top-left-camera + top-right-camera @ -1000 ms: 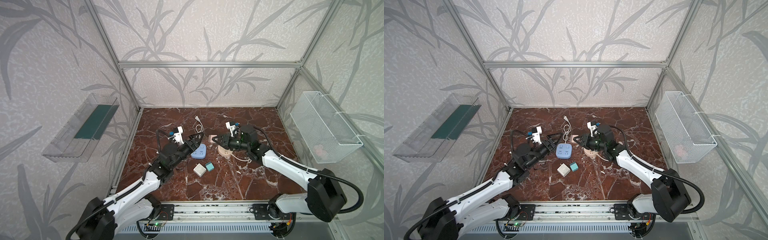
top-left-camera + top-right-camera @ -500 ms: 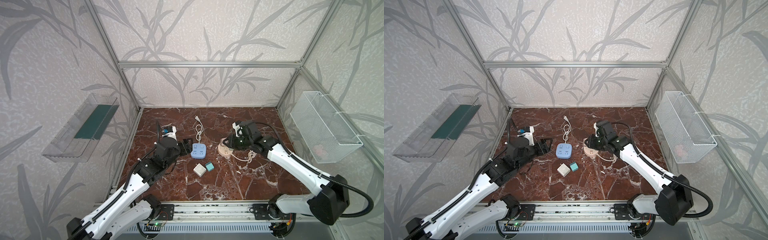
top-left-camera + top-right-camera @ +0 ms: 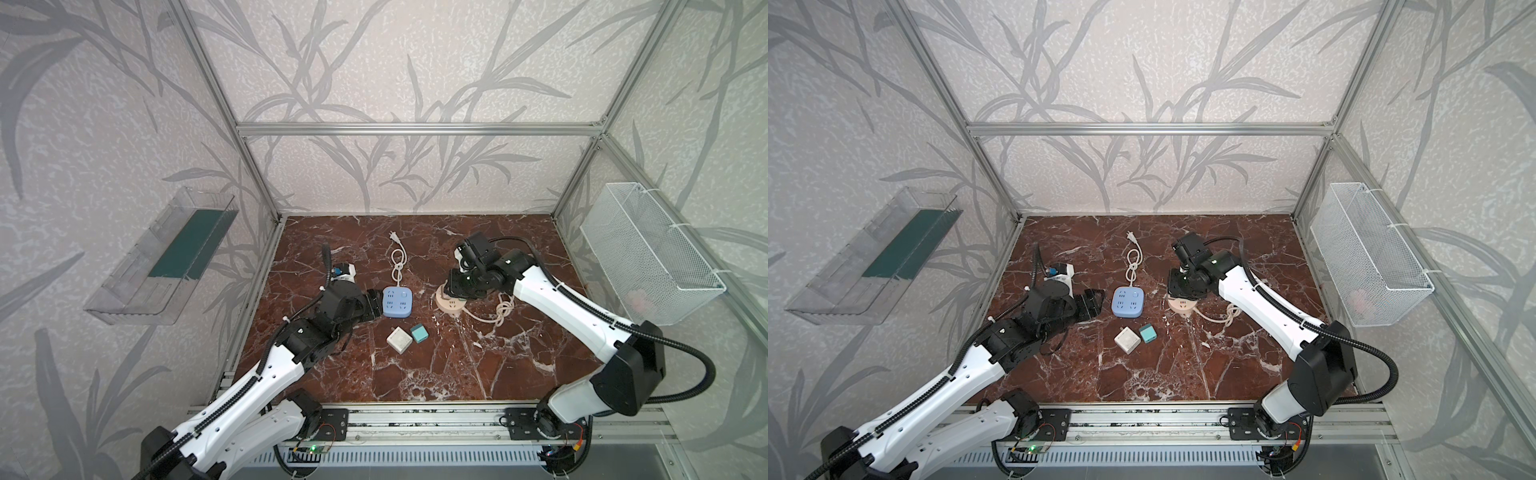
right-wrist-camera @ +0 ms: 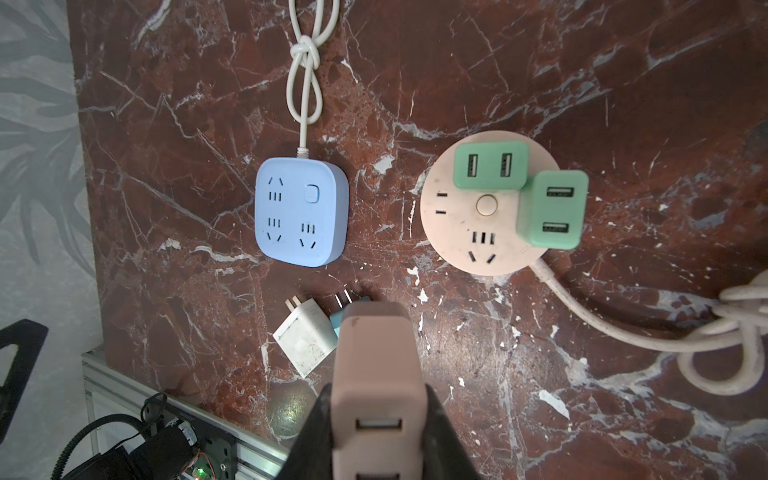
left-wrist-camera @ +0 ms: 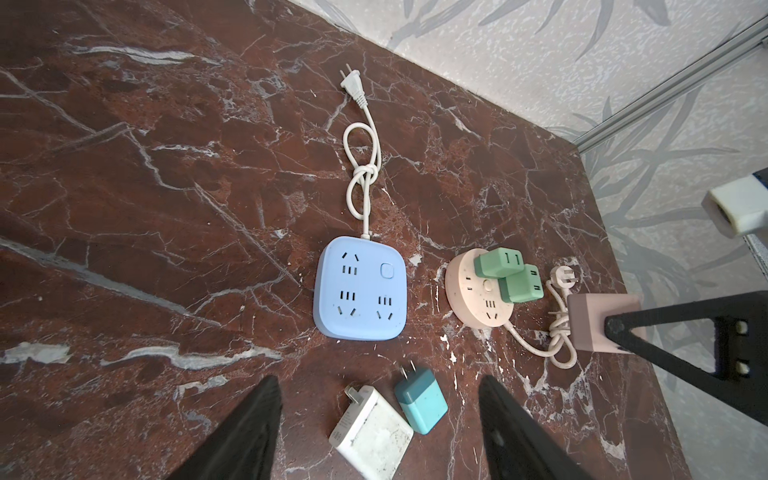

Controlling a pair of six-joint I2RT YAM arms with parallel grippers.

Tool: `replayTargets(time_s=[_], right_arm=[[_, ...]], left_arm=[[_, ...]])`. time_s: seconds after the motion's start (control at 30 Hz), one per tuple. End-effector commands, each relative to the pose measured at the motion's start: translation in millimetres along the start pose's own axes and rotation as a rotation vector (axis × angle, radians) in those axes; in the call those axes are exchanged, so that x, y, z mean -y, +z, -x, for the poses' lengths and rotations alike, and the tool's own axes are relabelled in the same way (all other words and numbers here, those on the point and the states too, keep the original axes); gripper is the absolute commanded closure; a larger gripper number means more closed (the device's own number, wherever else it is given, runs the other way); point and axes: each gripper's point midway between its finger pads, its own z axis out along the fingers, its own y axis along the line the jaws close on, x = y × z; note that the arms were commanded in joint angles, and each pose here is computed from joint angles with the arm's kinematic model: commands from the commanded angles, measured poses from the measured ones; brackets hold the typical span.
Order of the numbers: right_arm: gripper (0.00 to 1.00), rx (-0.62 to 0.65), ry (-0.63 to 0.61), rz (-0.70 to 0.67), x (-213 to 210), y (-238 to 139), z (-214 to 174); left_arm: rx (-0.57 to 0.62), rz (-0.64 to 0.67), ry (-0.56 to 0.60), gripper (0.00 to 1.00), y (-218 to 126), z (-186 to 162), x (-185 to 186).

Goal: Insert the plug
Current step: 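Carry the pale pink adapter over the pink round strip while the left gripper withdraws, then lower the pale pink adapter onto the socket beside the green adapters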

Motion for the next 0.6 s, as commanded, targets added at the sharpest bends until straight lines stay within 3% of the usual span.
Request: replayTargets(time_s=[0.0,0.3,0.57], right_arm=[[1.00,-0.029,-0.014,-0.064,7.9,-1.0,-5.6],[1.00,0.003,-0.028,-0.112,11.1,12.8,8.4],[1.00,-0.051,-0.063,-0.174,12.1,36.5,16.8]], left_arm=[[-0.008,0.036,0.024,0.27,3.6,-2.4,-7.0],[-0.013,0.012,0.028,0.27,6.1,-4.4,-3.0],[-0.032,-0.011,0.019,0.27,10.7,-9.9,0.5]])
